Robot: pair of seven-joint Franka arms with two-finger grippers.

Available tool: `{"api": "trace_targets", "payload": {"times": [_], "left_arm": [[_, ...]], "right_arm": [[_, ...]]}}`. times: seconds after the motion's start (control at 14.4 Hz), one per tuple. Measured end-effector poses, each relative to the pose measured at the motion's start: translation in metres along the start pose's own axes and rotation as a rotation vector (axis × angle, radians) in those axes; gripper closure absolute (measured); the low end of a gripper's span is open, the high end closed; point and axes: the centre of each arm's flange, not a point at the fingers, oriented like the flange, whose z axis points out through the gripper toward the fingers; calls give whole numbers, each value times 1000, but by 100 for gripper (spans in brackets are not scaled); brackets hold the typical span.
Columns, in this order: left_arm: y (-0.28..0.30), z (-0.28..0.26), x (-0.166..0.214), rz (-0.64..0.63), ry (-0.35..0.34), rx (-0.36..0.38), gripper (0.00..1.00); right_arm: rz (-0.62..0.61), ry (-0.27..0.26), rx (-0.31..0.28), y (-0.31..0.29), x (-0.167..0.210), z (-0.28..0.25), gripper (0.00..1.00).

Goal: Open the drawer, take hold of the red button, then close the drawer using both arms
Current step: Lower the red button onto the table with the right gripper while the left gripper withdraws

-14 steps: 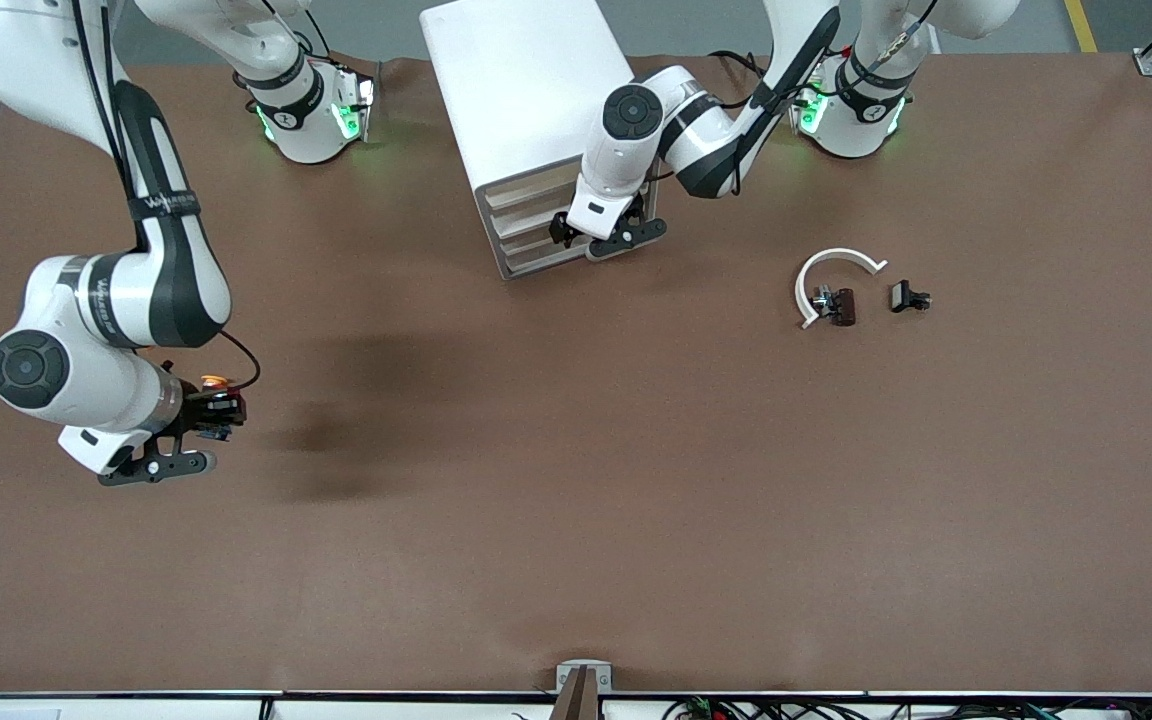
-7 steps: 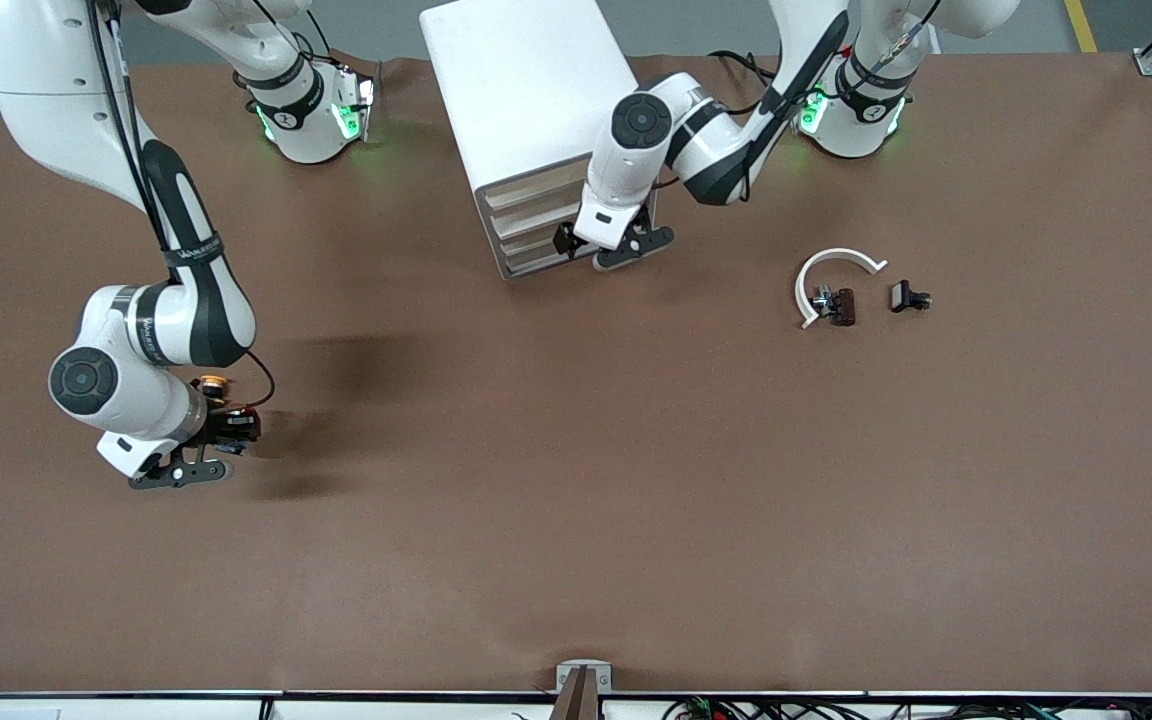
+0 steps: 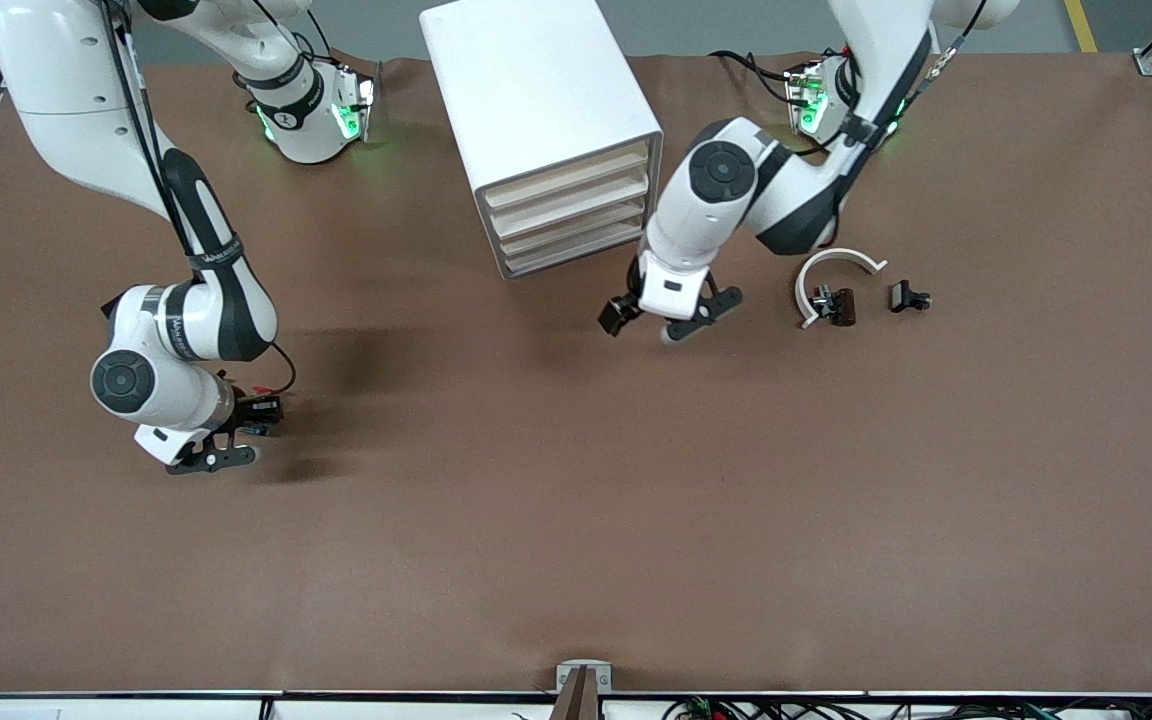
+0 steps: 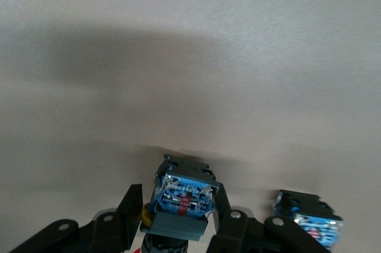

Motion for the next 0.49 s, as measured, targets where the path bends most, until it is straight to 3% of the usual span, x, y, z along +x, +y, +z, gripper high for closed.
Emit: {"api": "trace_targets", "payload": {"times": [0.49], "left_arm": [[-31,-61,121,36,80,26,0]], "right_arm": [[-16,2,-1,-10,-1,3,48]]}}
